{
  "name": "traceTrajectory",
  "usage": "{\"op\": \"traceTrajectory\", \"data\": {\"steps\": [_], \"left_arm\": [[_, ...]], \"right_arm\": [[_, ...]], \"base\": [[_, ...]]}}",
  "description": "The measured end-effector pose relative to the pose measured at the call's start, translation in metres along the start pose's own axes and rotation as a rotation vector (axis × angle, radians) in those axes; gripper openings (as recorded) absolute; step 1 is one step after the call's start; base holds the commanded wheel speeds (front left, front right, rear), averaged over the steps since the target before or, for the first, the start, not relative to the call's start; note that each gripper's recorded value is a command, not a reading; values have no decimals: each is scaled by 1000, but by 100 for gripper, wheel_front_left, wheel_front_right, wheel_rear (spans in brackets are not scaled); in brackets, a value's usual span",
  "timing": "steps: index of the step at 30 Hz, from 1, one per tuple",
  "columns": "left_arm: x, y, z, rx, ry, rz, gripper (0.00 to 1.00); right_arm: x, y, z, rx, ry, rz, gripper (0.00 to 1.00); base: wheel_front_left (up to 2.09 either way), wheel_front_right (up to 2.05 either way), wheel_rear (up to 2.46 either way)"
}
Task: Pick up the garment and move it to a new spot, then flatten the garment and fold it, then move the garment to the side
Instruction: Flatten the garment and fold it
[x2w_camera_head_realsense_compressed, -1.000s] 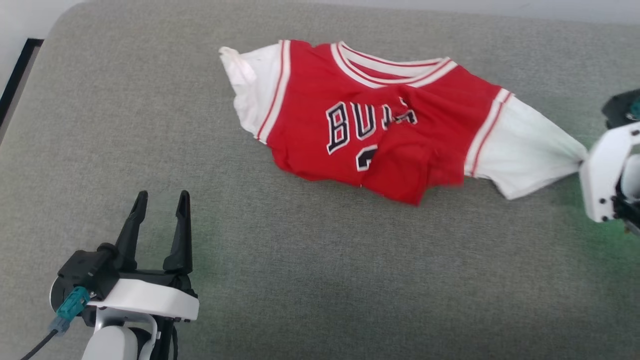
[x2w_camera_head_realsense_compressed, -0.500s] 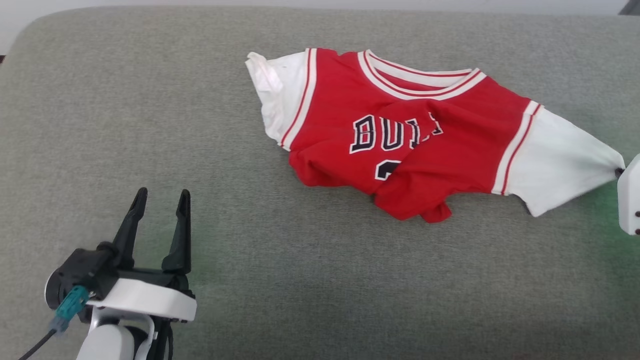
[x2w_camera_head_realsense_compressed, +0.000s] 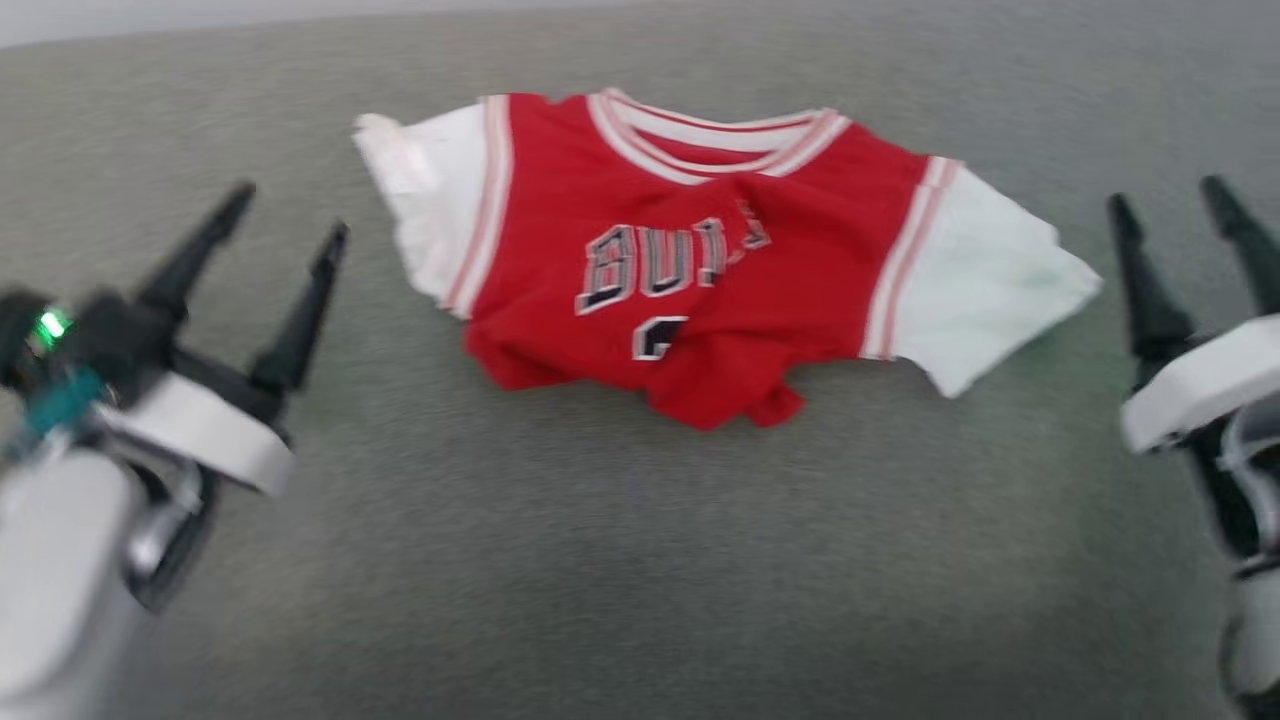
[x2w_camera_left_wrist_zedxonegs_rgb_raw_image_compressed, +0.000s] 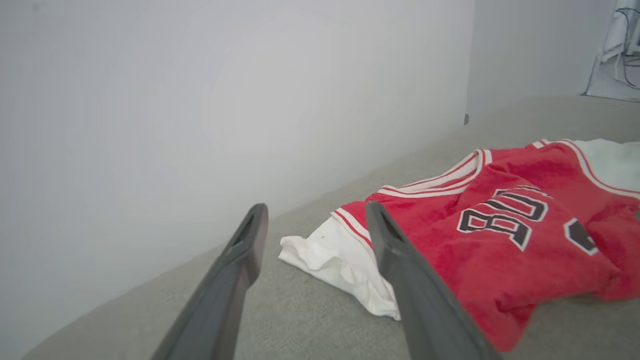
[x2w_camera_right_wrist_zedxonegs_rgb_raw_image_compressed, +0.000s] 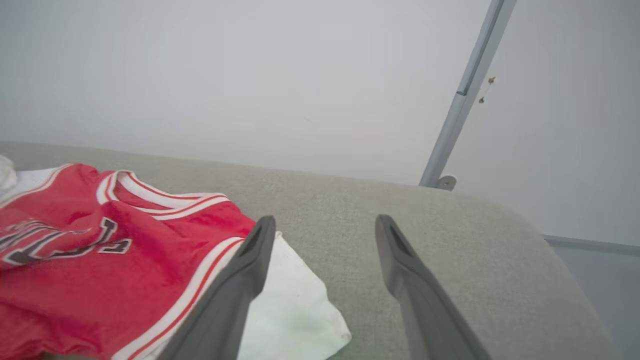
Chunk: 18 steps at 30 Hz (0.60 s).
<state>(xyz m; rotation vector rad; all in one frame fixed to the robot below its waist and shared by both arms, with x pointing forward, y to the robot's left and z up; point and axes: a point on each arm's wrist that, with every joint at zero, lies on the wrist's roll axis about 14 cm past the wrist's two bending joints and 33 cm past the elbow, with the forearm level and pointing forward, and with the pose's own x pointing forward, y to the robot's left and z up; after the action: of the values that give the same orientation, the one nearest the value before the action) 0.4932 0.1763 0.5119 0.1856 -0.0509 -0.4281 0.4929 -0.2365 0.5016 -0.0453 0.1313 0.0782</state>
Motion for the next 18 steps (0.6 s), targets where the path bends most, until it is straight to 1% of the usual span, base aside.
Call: {"op": "traceTrajectory", "data": {"steps": [3, 5, 7, 11, 12, 14, 18], "left_arm": [[29, 5, -1, 50, 57, -73, 100], [49, 7, -5, 37, 112, -106, 100], [70, 8, -8, 12, 165, -133, 100], [108, 10, -13, 3, 279, -183, 100], [115, 7, -20, -17, 326, -197, 100], [127, 3, -35, -9, 415, -227, 100], [139, -1, -73, -62, 632, -253, 100]], "right_arm": [[-16, 3, 4, 51, -71, -25, 100], [-26, 5, 2, 88, -93, -45, 100], [-35, 7, -6, 115, -84, -61, 100], [-46, 2, -15, 125, -72, -97, 100], [-48, 1, -18, 127, -69, -107, 100], [-52, -2, -24, 124, -53, -122, 100], [-57, -10, -32, 119, -36, -154, 100]], "base": [[0, 0, 0], [0, 0, 0], [0, 0, 0], [0, 0, 0], [0, 0, 0], [0, 0, 0], [0, 0, 0]]}}
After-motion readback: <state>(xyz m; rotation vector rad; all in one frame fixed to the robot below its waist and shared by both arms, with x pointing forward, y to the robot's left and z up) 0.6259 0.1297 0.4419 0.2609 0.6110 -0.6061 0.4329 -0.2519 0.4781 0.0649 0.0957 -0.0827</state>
